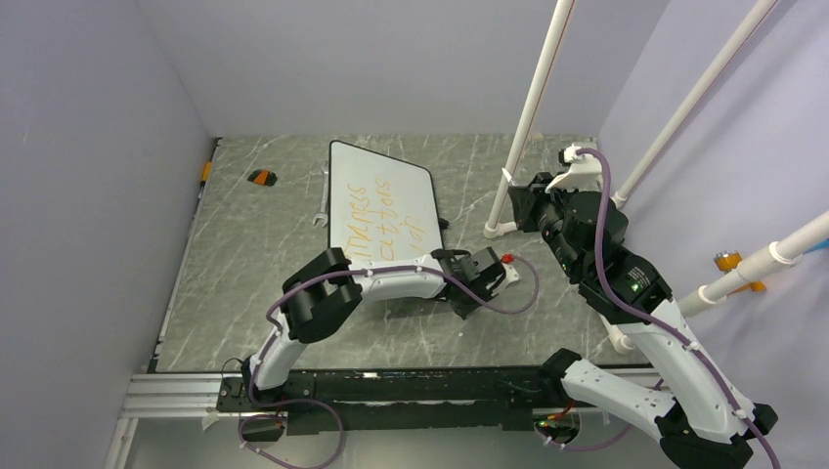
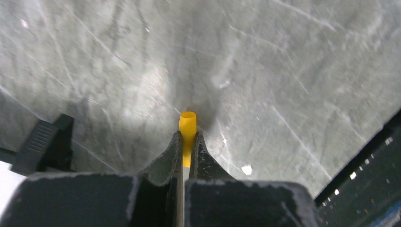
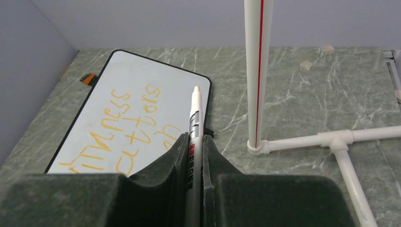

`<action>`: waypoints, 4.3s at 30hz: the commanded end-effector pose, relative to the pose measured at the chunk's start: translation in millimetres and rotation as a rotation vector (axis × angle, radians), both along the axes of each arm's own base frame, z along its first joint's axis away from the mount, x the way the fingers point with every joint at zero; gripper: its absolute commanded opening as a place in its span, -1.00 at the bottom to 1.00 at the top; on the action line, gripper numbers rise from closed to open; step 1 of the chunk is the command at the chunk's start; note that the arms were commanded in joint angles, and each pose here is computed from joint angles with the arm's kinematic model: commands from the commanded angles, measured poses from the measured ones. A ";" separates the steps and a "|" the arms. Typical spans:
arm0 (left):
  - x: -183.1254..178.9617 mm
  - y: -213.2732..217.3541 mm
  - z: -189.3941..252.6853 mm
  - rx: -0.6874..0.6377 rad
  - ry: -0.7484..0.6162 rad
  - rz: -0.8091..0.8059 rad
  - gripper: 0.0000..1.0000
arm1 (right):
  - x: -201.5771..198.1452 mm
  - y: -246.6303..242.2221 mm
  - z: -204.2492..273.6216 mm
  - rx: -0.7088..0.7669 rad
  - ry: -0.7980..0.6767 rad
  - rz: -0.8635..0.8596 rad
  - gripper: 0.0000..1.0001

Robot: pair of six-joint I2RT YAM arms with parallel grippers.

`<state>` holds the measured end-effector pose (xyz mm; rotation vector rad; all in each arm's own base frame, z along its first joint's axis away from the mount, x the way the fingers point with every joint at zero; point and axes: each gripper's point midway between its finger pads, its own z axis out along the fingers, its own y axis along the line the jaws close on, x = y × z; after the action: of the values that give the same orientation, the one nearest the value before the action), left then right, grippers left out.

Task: Write a sentence on the whiteboard
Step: Pick up the pen cap from the center of the board, then insert the whiteboard marker without the cap into the pen cap.

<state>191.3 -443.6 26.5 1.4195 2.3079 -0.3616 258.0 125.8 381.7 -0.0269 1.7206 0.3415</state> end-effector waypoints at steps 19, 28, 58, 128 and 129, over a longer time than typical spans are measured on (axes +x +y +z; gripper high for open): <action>-24.0 30.2 175.6 -0.309 -0.319 -0.298 -1.00 | -15.7 -3.2 43.8 0.064 -0.092 0.049 -1.00; -6.4 86.2 230.3 -0.310 -0.590 -0.283 -1.00 | -22.4 16.7 43.4 0.089 -0.078 0.158 -1.00; 35.2 190.6 275.8 -0.589 -0.875 -0.266 -1.00 | -63.1 109.9 -3.5 0.030 0.042 0.748 -1.00; 5.9 178.8 264.3 -0.688 -0.762 -0.405 -1.00 | -78.3 159.4 -62.7 0.034 0.205 0.993 -1.00; 5.9 178.7 264.0 -0.688 -0.760 -0.405 -1.00 | -78.8 159.8 -64.4 0.034 0.210 0.993 -1.00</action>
<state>200.0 -261.1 276.6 1.3328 1.1731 -0.5162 178.8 278.8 309.5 -0.8567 1.8523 1.1059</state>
